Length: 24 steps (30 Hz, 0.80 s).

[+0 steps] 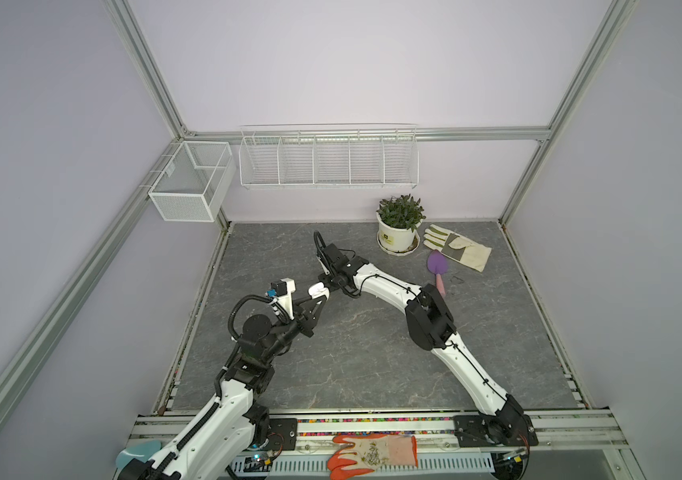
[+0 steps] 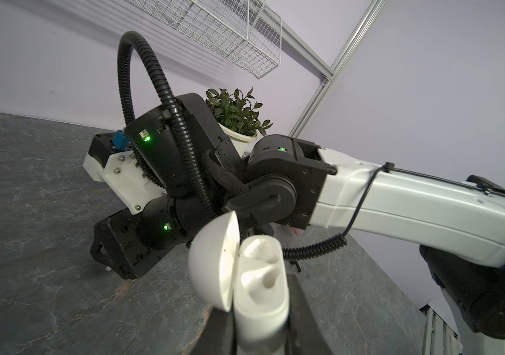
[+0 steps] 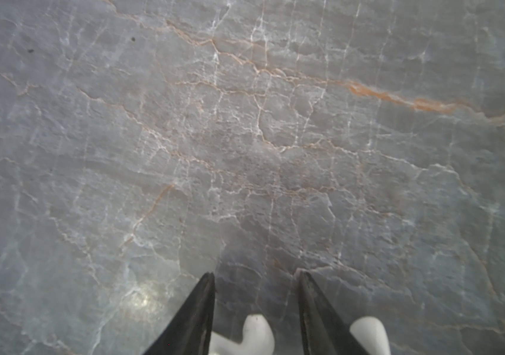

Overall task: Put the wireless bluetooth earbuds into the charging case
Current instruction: 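Lower the open right gripper over the pair of white earbuds, then align the right gripper fingers around one white earbud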

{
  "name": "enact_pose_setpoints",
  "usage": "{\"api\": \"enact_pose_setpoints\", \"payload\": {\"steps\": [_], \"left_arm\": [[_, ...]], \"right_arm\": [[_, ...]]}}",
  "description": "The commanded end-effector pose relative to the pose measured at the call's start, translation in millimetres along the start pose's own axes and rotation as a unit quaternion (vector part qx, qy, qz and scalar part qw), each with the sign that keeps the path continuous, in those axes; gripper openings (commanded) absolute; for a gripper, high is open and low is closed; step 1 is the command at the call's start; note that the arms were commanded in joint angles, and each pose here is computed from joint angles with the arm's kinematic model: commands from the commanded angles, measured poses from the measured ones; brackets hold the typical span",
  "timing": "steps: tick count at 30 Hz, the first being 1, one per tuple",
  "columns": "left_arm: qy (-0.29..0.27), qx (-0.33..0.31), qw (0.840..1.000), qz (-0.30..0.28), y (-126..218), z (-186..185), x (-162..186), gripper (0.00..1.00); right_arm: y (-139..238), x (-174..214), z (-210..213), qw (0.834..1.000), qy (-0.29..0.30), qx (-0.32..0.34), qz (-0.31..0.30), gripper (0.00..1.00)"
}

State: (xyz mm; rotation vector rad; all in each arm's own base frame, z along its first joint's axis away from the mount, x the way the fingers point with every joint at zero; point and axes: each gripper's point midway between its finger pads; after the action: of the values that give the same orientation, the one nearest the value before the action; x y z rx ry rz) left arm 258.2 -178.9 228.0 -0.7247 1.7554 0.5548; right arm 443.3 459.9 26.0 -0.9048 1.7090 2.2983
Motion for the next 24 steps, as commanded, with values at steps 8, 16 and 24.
{"api": "enact_pose_setpoints", "payload": {"steps": [8,16,24], "left_arm": [[-0.005,-0.004,1.000,-0.007,2,2,-3,0.00],[-0.004,-0.003,1.000,-0.008,2,1,-3,0.00],[-0.003,-0.003,1.000,-0.006,2,1,-3,0.00]], "right_arm": [[4,34,-11,0.998,0.037,0.039,0.039,0.45],[18,33,-12,0.998,0.036,0.038,0.033,0.43],[16,30,-4,0.999,0.027,0.020,0.028,0.36]]}}
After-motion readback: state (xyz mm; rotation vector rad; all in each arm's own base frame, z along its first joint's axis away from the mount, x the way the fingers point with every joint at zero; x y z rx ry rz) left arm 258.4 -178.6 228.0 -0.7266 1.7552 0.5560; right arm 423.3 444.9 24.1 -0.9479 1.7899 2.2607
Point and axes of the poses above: each gripper's point midway between its finger pads, its own y axis back along the fingers, its own z axis along the line the jaws close on, x = y × z, and after that the axes turned 12 degrees about -y, right-handed
